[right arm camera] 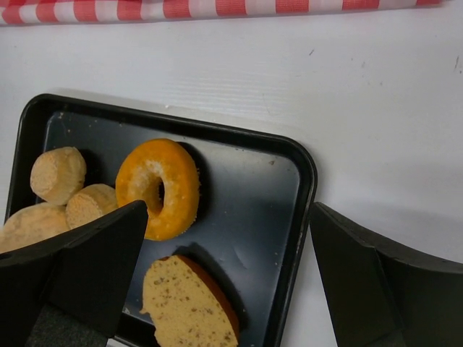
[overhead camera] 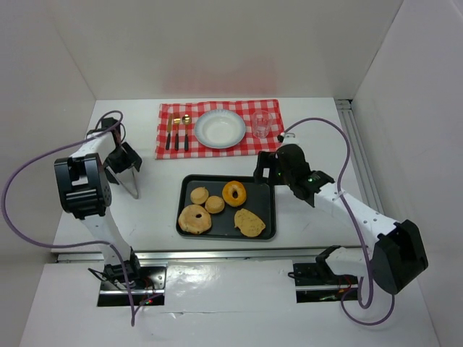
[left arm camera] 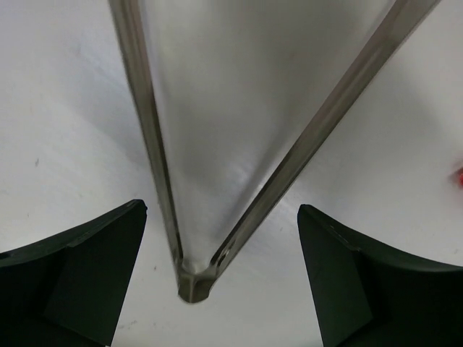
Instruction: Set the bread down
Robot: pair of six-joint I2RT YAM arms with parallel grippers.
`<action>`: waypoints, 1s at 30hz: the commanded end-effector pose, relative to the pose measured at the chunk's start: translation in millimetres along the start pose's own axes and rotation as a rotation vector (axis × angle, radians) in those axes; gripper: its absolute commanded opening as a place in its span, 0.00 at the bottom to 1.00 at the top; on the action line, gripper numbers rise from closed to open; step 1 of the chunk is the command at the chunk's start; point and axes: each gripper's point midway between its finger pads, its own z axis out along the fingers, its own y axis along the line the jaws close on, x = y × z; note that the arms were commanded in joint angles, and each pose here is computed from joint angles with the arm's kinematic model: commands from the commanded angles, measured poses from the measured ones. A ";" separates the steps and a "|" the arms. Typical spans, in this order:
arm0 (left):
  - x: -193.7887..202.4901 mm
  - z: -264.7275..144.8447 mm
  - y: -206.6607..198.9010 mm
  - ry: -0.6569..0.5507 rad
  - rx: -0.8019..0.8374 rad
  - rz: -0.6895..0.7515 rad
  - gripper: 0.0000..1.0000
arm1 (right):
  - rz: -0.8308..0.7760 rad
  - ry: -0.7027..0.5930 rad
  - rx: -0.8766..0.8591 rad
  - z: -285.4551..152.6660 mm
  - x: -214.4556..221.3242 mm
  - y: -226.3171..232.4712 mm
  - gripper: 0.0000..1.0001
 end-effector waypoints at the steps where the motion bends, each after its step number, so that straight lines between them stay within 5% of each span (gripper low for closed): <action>1: -27.4 7.3 -4.4 -0.038 -0.031 -0.007 0.99 | 0.025 -0.030 -0.040 9.2 -4.1 5.0 1.00; 15: -34.6 38.9 -13.5 -0.052 -0.004 -0.010 0.98 | 0.042 0.005 -0.016 21.6 2.2 -6.4 1.00; 25: -48.1 47.2 -33.2 -0.090 0.089 0.060 0.67 | 0.109 -0.003 -0.031 27.2 -1.8 -14.7 1.00; 29: -53.7 41.6 -38.4 -0.113 0.120 0.078 0.44 | 0.105 0.008 -0.018 27.8 -3.7 -18.0 1.00; 30: -61.3 32.6 -41.1 -0.138 0.133 0.074 0.31 | 0.105 0.003 -0.008 28.0 -4.4 -19.7 1.00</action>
